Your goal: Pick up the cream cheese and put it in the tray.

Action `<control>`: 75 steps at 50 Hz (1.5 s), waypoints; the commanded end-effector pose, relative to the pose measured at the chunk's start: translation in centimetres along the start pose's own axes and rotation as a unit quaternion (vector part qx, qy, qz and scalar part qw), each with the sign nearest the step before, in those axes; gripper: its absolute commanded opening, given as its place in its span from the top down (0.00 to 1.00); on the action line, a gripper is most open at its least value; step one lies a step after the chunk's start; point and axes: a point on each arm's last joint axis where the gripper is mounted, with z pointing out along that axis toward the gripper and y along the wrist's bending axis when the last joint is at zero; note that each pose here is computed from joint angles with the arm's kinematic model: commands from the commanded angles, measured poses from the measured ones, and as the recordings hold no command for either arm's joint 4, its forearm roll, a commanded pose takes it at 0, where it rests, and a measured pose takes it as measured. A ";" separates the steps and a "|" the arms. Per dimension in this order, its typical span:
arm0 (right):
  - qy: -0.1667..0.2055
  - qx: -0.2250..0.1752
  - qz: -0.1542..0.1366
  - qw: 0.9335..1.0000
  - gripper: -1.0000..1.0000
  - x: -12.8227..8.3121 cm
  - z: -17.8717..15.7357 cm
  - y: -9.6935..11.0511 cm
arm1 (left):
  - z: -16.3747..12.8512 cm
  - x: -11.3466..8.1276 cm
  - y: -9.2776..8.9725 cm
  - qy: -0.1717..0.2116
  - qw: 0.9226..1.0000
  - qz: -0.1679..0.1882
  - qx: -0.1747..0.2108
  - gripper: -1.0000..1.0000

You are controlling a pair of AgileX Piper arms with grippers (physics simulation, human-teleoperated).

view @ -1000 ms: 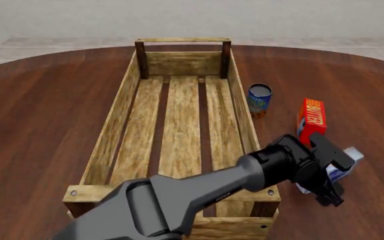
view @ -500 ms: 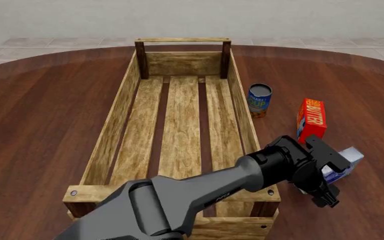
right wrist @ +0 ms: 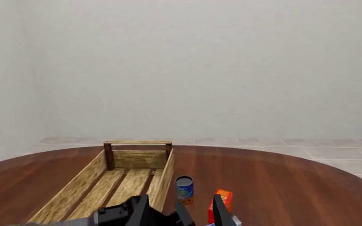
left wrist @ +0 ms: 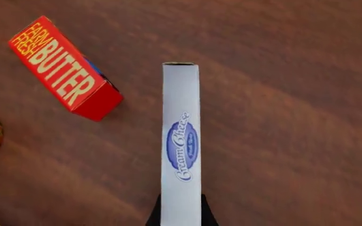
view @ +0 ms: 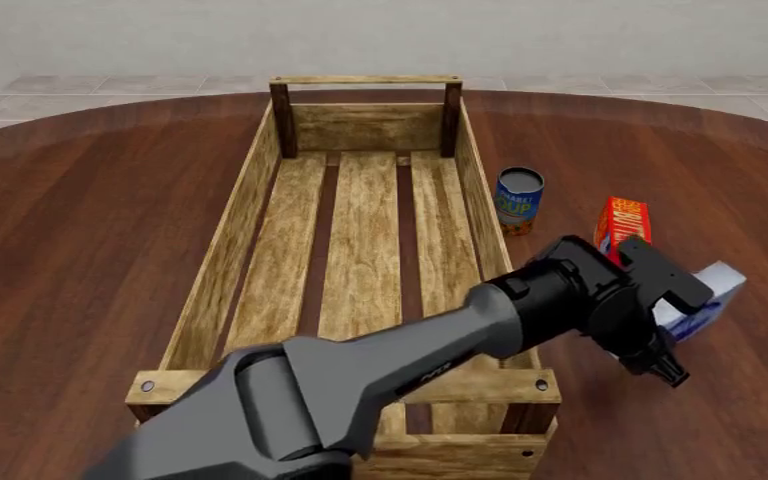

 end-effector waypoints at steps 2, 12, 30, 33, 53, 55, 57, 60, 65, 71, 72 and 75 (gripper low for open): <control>0.000 -0.004 0.001 1.000 0.00 -0.1 -0.1 -0.1 | -4.0 -2.4 -0.2 -0.034 0.999 0.015 0.001 1.00; -0.004 -0.004 -0.006 1.000 0.00 -0.5 -0.7 -0.1 | -7.0 -3.3 -1.0 -0.060 0.998 0.018 0.006 1.00; -0.008 -0.007 -0.009 1.000 0.00 -0.7 -0.8 -0.1 | -13.7 -3.5 -0.1 -0.098 0.995 0.007 0.000 1.00; -0.011 -0.008 -0.010 1.000 0.00 -0.8 -1.0 -0.2 | -14.6 -3.3 0.0 -0.099 0.995 0.012 -0.001 1.00; -0.015 -0.013 -0.014 1.000 0.00 -1.1 -1.3 -0.3 | -22.8 -2.7 3.8 -0.147 0.988 -0.017 -0.035 1.00; -0.015 -0.013 -0.014 1.000 0.00 -1.1 -1.2 -0.3 | -23.4 -2.3 5.1 -0.148 0.987 -0.029 -0.046 1.00; -0.015 -0.014 -0.015 1.000 0.00 -1.0 -1.2 -0.3 | -24.0 -1.9 5.8 -0.151 0.987 -0.032 -0.054 1.00; -0.015 -0.015 -0.014 1.000 0.00 -1.0 -1.2 -0.3 | -24.8 -1.4 7.0 -0.158 0.984 -0.050 -0.064 1.00; -0.013 -0.018 -0.013 1.000 0.00 -0.9 -1.0 -0.4 | -24.8 0.5 9.0 -0.155 0.982 -0.070 -0.084 1.00; -0.012 -0.021 -0.013 1.000 0.00 -0.7 -0.7 -0.5 | -24.6 2.4 11.6 -0.141 0.980 -0.086 -0.110 1.00; -0.012 -0.021 -0.013 1.000 0.00 -0.7 -0.7 -0.5 | -24.6 2.4 11.6 -0.141 0.980 -0.086 -0.110 1.00; -0.012 -0.023 -0.013 1.000 0.00 -0.7 -0.7 -0.5 | -24.8 2.7 11.9 -0.137 0.981 -0.078 -0.115 1.00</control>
